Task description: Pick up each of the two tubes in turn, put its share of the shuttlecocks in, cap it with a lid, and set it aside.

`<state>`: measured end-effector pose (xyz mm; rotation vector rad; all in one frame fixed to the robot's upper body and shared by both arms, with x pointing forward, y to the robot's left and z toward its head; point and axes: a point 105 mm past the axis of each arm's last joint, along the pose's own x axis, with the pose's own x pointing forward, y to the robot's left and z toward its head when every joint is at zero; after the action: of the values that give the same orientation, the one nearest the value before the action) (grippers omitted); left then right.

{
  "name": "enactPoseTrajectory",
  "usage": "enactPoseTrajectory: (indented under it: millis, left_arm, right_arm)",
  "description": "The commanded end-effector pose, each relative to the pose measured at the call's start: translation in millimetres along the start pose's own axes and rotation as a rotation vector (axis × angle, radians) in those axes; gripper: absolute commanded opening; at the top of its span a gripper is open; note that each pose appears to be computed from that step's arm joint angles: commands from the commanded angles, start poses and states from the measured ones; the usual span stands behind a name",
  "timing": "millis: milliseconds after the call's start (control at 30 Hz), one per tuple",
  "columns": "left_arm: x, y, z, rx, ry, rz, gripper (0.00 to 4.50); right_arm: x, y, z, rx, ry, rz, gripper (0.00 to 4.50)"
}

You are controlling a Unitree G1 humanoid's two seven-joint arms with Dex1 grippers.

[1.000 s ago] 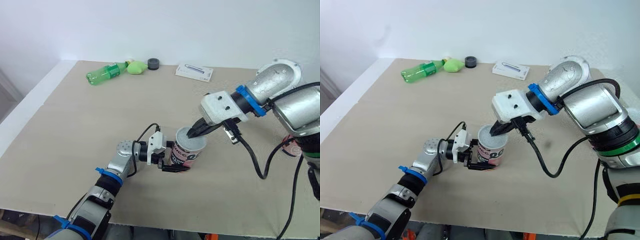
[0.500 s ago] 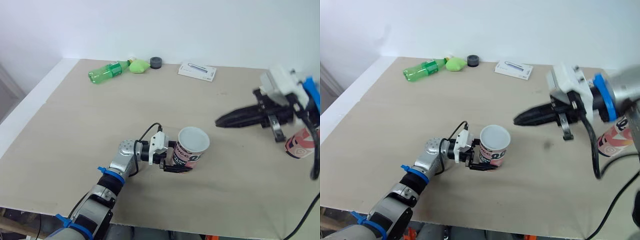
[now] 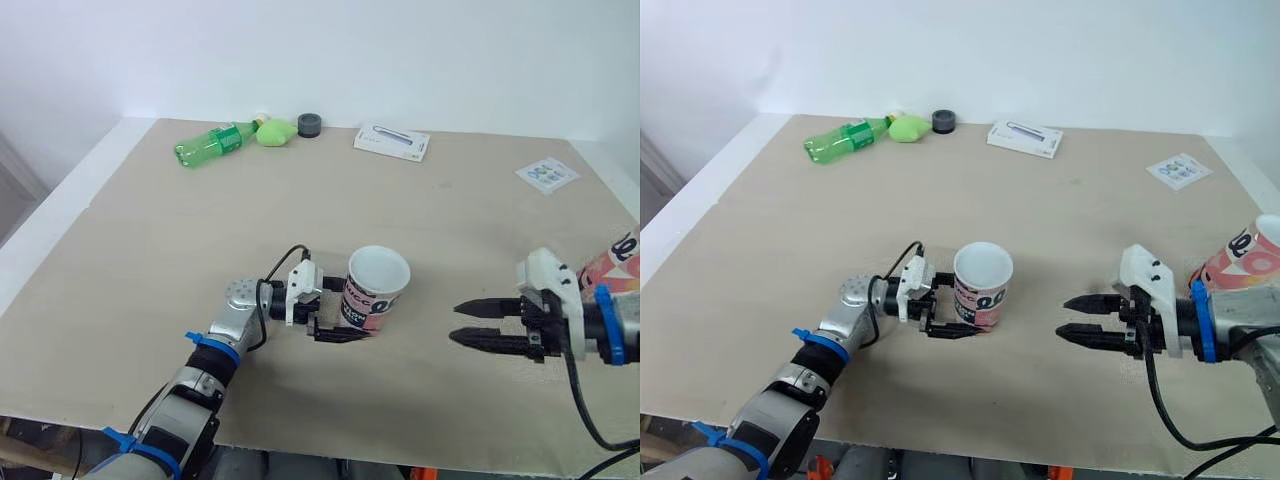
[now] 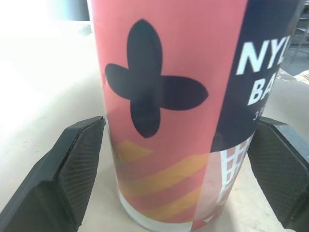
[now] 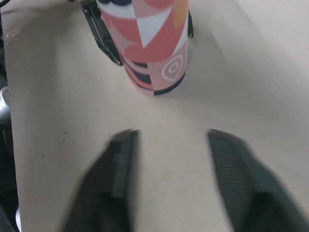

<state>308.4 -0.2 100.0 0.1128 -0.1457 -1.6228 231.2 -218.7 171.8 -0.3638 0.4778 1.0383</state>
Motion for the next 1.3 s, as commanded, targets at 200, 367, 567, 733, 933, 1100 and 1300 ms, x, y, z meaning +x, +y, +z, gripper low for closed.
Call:
enactPoseTrajectory:
  millis: [200, 367, 567, 733, 933, 1100, 1300]
  left_arm:
    - [-21, -12, 12, 0.038, 0.011, -0.060, 4.50]
    - [-51, -22, 10, 0.061, 0.091, -0.041, 4.50]
    - [-100, -23, 29, 0.128, 0.144, 0.088, 4.50]
    - [-126, -29, 67, 0.167, 0.126, 0.191, 4.50]
    - [-148, -49, 82, 0.100, 0.211, 0.191, 4.50]
    - [-145, -49, 90, 0.063, 0.187, 0.222, 4.50]
    - [-135, -51, 95, 0.072, 0.151, 0.239, 4.50]
  right_arm:
    - [-7, 4, 4, -0.003, -0.033, 0.002, 4.47]
    - [7, 3, 3, -0.001, -0.063, -0.005, 4.47]
    - [47, 12, -6, 0.003, -0.090, 0.020, 4.47]
    - [74, 17, -5, -0.007, -0.138, 0.044, 4.47]
    - [93, 18, 8, -0.032, -0.190, 0.082, 4.47]
    - [102, 15, 20, -0.043, -0.232, 0.101, 4.47]
    - [105, 14, 31, -0.039, -0.281, 0.123, 4.47]
